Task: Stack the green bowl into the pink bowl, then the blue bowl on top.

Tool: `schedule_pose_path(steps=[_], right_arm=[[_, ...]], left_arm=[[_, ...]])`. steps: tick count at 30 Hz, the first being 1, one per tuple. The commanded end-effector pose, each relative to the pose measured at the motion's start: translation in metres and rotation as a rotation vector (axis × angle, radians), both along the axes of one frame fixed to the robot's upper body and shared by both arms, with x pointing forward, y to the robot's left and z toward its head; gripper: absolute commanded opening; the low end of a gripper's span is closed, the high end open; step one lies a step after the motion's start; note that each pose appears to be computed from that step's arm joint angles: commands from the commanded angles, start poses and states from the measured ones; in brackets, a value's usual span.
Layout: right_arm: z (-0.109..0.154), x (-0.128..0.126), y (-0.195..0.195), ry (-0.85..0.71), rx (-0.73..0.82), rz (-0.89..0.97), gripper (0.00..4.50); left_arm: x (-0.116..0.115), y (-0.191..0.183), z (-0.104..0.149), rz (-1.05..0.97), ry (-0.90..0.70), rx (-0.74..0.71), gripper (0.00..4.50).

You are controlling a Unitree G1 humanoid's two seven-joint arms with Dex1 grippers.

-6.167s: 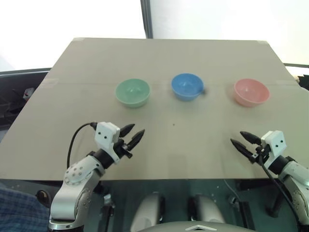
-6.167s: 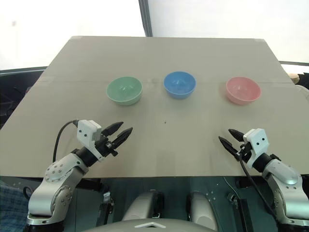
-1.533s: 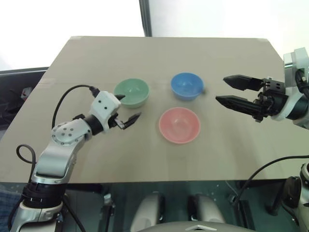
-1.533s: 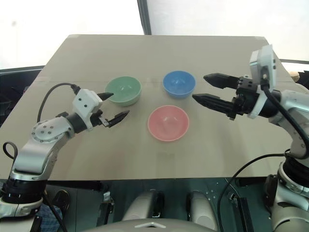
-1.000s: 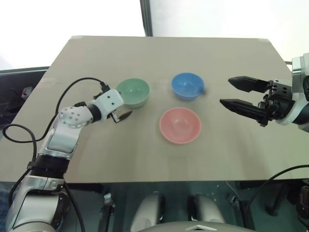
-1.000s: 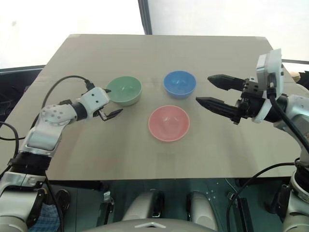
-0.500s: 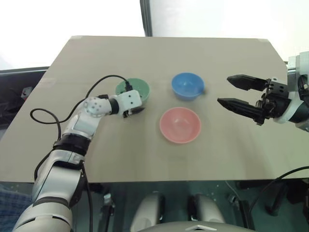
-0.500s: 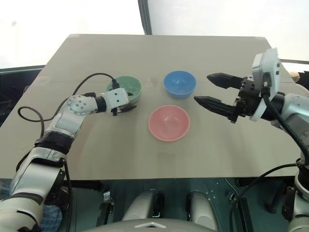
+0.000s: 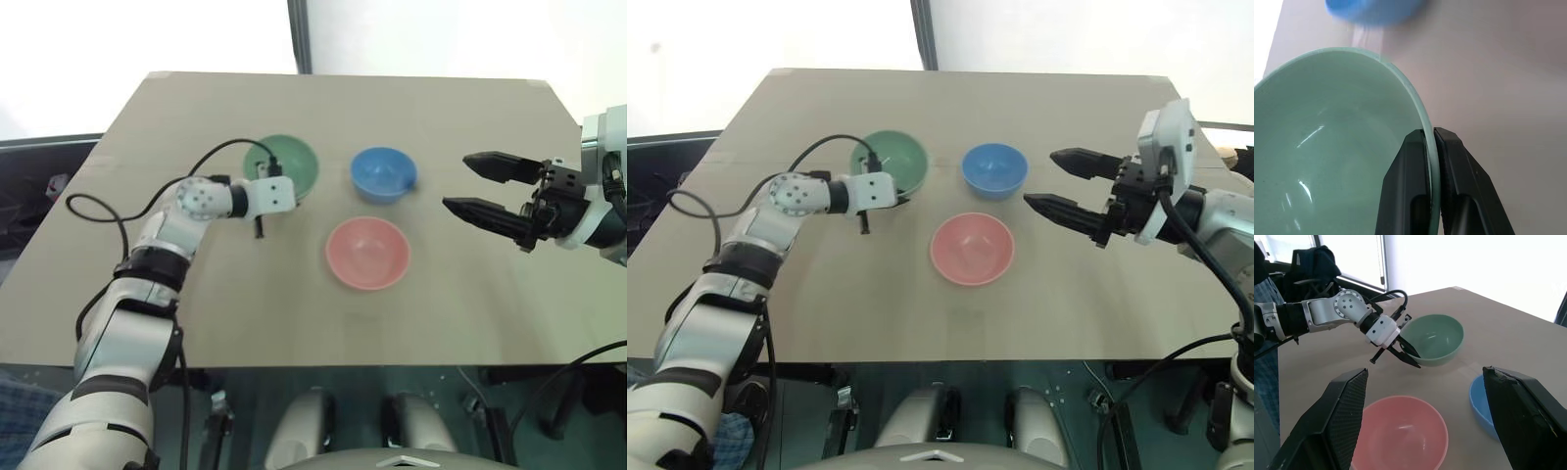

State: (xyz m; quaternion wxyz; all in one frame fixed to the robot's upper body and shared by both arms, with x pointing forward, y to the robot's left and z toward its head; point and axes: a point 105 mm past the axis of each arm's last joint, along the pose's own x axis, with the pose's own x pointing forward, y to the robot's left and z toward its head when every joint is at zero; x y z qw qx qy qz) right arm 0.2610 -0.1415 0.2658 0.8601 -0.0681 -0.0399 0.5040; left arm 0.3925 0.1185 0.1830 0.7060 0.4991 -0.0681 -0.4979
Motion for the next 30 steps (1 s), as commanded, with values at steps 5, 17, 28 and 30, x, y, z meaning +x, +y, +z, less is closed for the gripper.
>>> schedule_pose_path(steps=[5, 17, 28, 30], right_arm=[[0.007, -0.004, 0.002, -0.042, -0.005, 0.007, 3.93], [0.005, -0.006, 0.002, -0.037, 0.003, 0.002, 3.93], [0.004, -0.005, 0.002, -0.031, -0.002, 0.011, 3.93], [0.002, -0.003, 0.002, -0.028, -0.012, 0.004, 3.93]], left_arm=[[-0.094, -0.056, 0.028, -0.635, -0.022, 0.106, 0.12], [-0.116, -0.042, 0.017, -0.704, 0.127, 0.188, 0.46], [-0.13, -0.037, 0.02, -0.719, 0.221, 0.058, 2.13], [-0.133, -0.034, 0.026, -0.688, 0.274, -0.018, 2.13]])
